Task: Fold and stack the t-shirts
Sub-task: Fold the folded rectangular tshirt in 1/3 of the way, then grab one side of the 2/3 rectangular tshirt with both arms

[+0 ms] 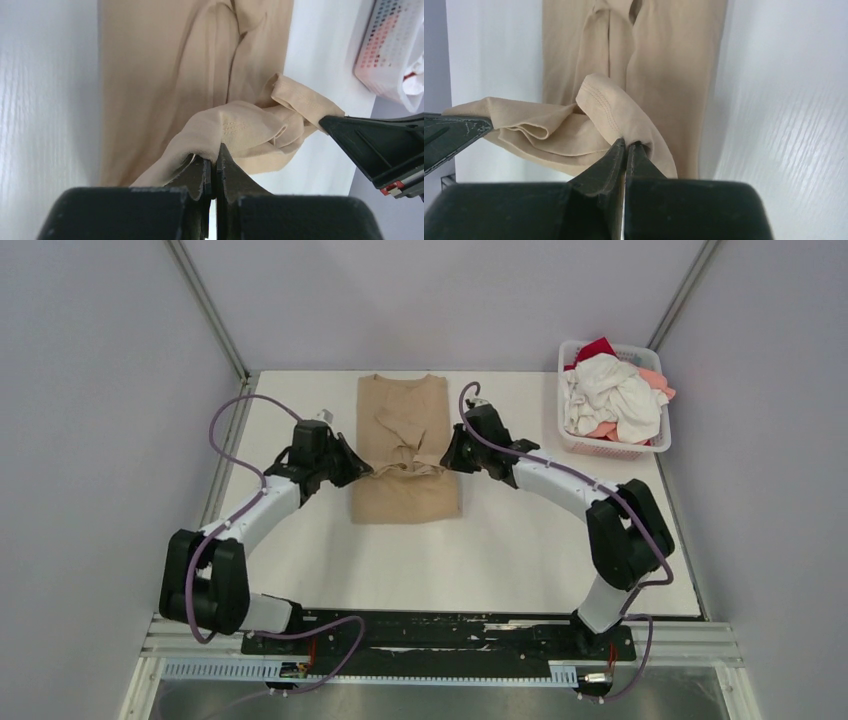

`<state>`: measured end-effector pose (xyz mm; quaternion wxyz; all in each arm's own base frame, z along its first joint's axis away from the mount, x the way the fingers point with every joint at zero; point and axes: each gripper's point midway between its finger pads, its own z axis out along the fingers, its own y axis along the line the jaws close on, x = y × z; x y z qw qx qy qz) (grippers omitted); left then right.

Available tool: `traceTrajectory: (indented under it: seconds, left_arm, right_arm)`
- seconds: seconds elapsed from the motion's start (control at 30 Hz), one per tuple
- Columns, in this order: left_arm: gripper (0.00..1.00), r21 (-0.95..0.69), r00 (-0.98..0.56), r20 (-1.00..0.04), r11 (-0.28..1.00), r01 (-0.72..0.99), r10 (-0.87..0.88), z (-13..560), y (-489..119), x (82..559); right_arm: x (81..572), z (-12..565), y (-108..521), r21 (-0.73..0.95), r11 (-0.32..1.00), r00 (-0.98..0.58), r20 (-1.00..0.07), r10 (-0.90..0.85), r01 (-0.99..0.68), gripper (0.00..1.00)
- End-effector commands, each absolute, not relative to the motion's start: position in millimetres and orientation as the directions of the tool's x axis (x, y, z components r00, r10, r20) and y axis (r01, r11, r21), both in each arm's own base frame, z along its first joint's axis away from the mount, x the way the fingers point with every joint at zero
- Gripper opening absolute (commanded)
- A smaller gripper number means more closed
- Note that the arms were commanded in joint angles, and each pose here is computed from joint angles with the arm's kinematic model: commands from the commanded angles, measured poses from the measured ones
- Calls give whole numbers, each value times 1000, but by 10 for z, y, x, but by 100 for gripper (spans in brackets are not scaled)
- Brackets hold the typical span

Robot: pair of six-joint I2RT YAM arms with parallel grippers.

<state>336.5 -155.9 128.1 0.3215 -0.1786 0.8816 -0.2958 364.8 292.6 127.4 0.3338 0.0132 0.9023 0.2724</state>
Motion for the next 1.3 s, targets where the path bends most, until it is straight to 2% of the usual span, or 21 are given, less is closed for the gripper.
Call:
traceTrajectory:
  seconds: [0.0,0.23,0.47,0.53,0.57,0.6,0.63,0.67,0.7,0.8,0.87,1.0,1.07,1.27]
  left_arm:
    - [0,-643,-698,-514,762,-70,-498,1439,-1509,3836]
    - [0,-605,-748,-474,789,-107,-464,1156,-1425,4176]
    - [11,-590,-769,-459,800,-110,-444,1019,-1416,4418]
    - [26,-587,-775,-449,801,-120,-445,958,-1391,4485]
    - [50,-594,-775,-451,797,-110,-443,1011,-1405,4526]
    - [58,-596,-777,-451,796,-104,-440,1031,-1396,4546]
    - [72,-602,-777,-457,794,-88,-433,1115,-1410,4568]
    - [81,-602,-773,-468,795,-76,-429,1191,-1410,4565]
    - [95,-604,-767,-478,794,-67,-428,1254,-1409,4569]
    - [100,-603,-727,-531,797,-36,-434,1544,-1365,4475]
    - [100,-598,-710,-549,801,-34,-441,1612,-1323,4321]
    - [100,-583,-698,-535,806,-103,-476,1481,-1200,3915]
    - [100,-583,-728,-482,799,-149,-487,1185,-1199,3597]
    - [100,-583,-769,-404,787,-201,-496,812,-1241,3102]
  right_arm:
    - [4098,1453,2954,489,850,-714,-666,218,-197,0]
    - [4488,1301,2896,496,851,-712,-660,239,-175,0]
    - [4778,1117,2877,489,859,-713,-656,247,-152,0]
    - [4854,1089,2888,500,852,-719,-649,249,-156,4]
    - [4875,1120,2890,511,844,-721,-646,252,-163,11]
    - [4884,1191,2898,521,835,-718,-649,252,-177,23]
    - [4878,1251,2900,521,832,-713,-656,248,-191,40]
    - [4848,1322,2906,523,826,-710,-662,241,-208,54]
    - [4802,1382,2907,526,821,-708,-666,234,-223,63]
    - [4597,1453,2872,513,824,-706,-674,215,-239,93]
    - [4386,1369,2819,506,830,-725,-660,198,-235,100]
    - [3950,1122,2722,511,838,-774,-604,190,-192,100]
    - [3731,1005,2696,530,831,-804,-561,196,-168,100]
    - [3318,717,2689,566,815,-862,-468,194,-124,92]
